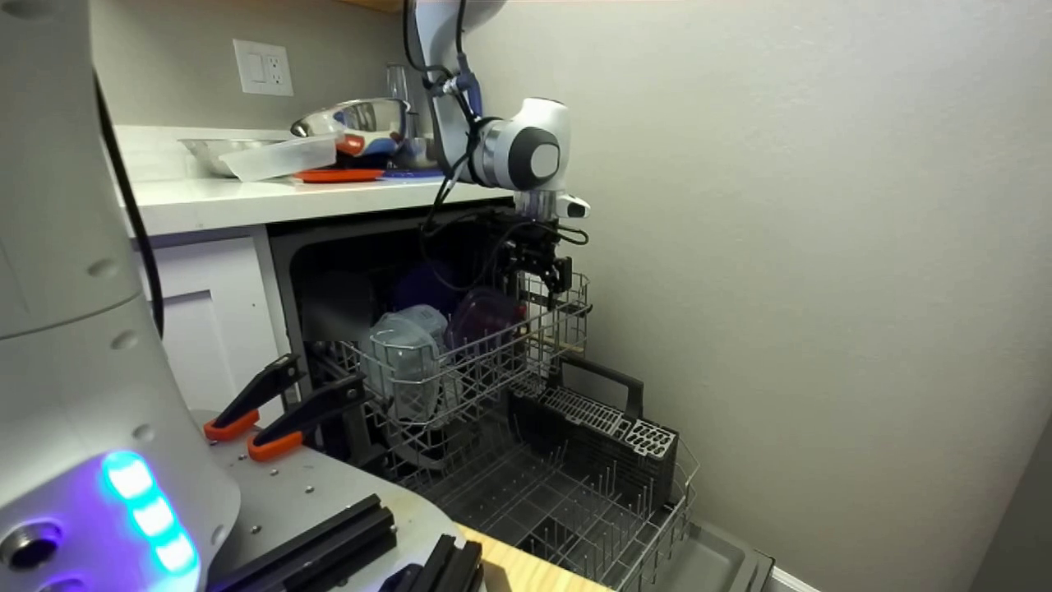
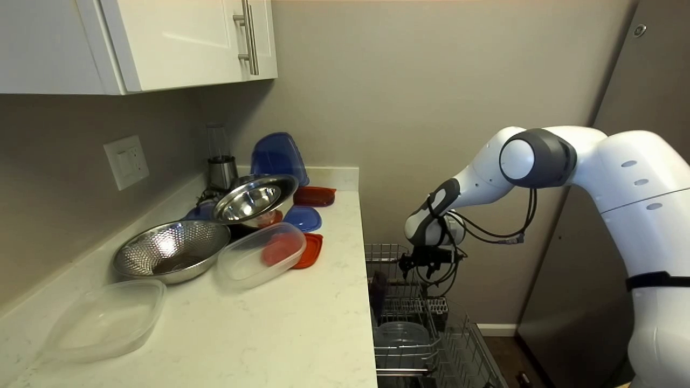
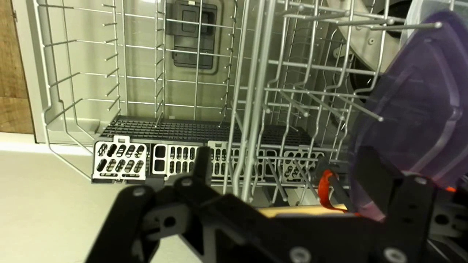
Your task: Push in the rack of the dishwasher
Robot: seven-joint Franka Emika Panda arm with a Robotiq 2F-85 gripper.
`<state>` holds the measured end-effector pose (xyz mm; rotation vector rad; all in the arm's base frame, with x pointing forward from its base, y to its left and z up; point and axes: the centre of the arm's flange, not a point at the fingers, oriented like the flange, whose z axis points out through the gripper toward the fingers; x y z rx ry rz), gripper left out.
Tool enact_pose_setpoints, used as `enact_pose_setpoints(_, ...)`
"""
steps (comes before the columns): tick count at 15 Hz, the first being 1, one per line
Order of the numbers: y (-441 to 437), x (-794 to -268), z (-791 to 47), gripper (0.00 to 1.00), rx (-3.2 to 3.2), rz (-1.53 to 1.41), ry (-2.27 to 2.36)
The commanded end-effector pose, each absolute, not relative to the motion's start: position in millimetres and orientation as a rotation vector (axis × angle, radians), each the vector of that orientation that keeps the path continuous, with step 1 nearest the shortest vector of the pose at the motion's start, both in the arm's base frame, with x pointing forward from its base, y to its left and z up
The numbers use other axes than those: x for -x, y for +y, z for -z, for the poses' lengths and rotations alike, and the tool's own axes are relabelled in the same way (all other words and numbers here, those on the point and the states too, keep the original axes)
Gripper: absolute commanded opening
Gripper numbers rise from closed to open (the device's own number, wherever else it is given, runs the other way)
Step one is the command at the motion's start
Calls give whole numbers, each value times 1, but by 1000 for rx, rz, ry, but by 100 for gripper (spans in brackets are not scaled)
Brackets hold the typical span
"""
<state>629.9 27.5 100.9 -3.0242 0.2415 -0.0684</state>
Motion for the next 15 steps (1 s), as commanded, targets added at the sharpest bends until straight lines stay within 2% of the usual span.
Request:
enact_pose_setpoints(1, 30, -634, -78, 100, 3029, 33, 252)
enact_pose_setpoints(15, 122, -677, -85, 100, 2974, 70, 99)
